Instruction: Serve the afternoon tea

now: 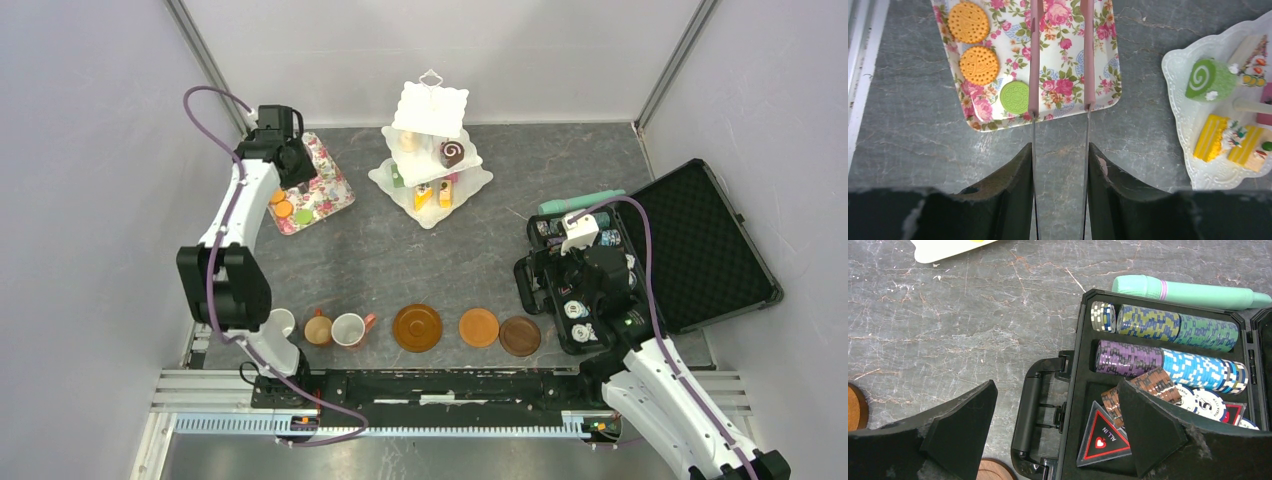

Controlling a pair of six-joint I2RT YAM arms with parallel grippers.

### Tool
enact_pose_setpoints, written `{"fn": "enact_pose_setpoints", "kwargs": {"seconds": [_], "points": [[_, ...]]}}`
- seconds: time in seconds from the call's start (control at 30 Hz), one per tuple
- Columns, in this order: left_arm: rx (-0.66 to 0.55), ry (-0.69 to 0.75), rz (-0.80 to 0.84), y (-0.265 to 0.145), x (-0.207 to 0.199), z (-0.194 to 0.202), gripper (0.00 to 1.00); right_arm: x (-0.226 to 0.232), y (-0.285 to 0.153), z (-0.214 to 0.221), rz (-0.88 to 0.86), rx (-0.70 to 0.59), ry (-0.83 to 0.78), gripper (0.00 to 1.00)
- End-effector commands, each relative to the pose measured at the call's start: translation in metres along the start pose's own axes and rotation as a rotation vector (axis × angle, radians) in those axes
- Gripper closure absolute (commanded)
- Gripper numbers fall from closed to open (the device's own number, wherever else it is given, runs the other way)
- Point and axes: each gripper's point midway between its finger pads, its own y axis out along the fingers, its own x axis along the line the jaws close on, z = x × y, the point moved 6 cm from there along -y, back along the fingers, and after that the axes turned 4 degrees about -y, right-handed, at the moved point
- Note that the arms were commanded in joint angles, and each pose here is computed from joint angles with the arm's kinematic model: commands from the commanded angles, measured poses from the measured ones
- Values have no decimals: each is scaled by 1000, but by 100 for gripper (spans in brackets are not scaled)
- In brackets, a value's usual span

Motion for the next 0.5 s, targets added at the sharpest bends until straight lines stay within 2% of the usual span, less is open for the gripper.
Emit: {"fn": "enact_pose_setpoints", "kwargs": {"seconds": [0.0,0.2,0.47], "points": [[-89,32,9,-42,11,-8,83,1,-1,-7,-3,-40,8,2],[-119,48,14,-71,19,-5,84,2,0,-7,-13,-38,10,2],[-166,63,183,-127,1,-12,87,2,-1,-8,-11,-44,10,2]]}}
